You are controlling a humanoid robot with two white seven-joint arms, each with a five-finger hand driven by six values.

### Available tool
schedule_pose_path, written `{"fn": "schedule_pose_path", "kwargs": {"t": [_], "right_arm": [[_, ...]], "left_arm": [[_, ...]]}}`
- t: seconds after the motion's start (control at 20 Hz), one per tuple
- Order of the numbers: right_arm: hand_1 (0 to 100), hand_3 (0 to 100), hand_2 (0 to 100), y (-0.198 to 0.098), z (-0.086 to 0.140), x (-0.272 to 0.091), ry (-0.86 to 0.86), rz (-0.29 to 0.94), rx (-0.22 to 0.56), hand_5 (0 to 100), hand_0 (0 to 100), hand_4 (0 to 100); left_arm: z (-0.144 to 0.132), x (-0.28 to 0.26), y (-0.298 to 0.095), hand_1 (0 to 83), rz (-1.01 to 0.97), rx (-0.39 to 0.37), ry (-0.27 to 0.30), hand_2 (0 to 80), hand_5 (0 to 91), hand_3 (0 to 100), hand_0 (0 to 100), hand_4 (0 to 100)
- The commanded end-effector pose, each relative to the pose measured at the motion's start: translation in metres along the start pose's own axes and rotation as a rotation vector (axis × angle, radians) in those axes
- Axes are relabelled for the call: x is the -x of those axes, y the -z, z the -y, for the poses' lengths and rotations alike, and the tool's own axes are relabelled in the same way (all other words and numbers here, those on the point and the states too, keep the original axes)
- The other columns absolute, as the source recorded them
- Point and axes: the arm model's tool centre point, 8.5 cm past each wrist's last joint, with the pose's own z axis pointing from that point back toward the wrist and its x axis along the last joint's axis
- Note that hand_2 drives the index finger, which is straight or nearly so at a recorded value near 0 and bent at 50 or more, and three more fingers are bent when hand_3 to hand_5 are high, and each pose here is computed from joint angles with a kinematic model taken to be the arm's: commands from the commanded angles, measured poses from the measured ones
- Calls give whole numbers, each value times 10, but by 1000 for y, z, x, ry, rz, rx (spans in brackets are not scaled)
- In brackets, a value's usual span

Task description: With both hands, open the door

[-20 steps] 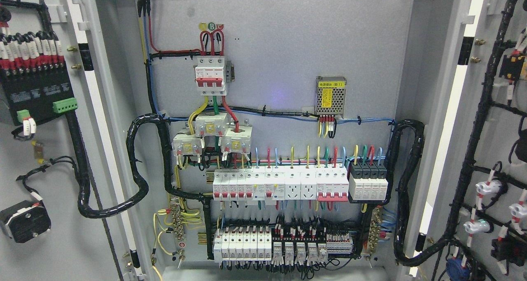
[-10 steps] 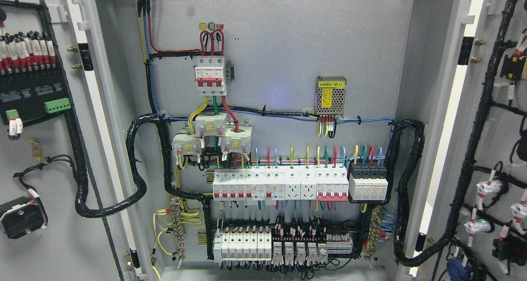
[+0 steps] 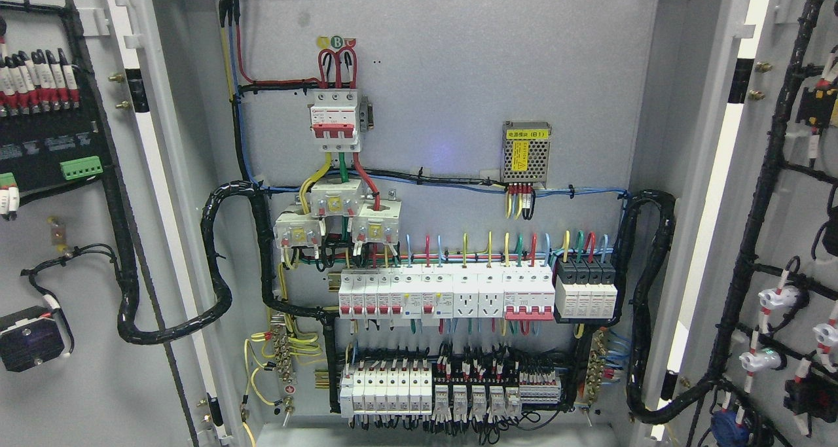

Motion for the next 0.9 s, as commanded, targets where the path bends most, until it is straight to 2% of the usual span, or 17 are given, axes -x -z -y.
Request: {"fn": "schedule_pose_path", "kwargs": {"t": [0.0, 0.35, 0.85], "right_arm": [[0, 0, 0, -7, 3, -1, -8, 1, 33, 0, 106, 0], [0, 0, 0, -8, 16, -8, 8, 32, 101, 0, 106, 0], [0, 0, 0, -13, 19, -6, 6, 15, 115, 0, 106, 0]], "left_arm": [[-16, 23, -4, 0, -75, -26, 36, 0, 0, 0, 0, 31], [-17, 34, 4, 0, -95, -42, 32, 0, 0, 0, 0, 30], [-15, 35, 2, 0, -99, -40, 27, 0, 0, 0, 0, 31]]}}
